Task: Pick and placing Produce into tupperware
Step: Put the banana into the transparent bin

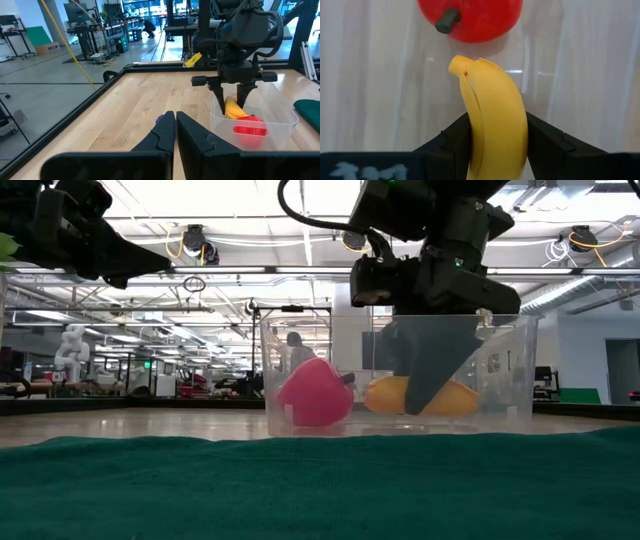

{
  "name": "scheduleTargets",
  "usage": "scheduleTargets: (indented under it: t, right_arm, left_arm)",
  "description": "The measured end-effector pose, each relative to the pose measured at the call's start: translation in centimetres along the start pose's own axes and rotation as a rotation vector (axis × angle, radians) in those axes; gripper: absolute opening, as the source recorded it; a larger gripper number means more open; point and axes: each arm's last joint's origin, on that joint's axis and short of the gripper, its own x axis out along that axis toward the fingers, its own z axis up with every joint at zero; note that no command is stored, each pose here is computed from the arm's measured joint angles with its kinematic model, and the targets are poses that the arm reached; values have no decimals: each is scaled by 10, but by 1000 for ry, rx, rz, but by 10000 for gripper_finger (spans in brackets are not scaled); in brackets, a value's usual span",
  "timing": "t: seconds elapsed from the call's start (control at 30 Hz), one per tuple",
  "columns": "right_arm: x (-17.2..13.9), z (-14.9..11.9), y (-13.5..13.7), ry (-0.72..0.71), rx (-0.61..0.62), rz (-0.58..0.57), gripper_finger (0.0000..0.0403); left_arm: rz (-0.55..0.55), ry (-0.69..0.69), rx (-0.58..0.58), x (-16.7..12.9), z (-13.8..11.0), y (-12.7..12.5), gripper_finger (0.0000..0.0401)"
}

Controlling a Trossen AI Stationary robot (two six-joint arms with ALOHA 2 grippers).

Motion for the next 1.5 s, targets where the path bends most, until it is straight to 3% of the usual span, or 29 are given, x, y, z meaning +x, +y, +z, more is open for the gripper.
scheduleTargets:
  t: [1.5]
  right_arm:
    - [0, 1, 1, -12, 27, 36, 178]
  left_arm:
    - [0, 0, 0, 0, 0, 0, 21]
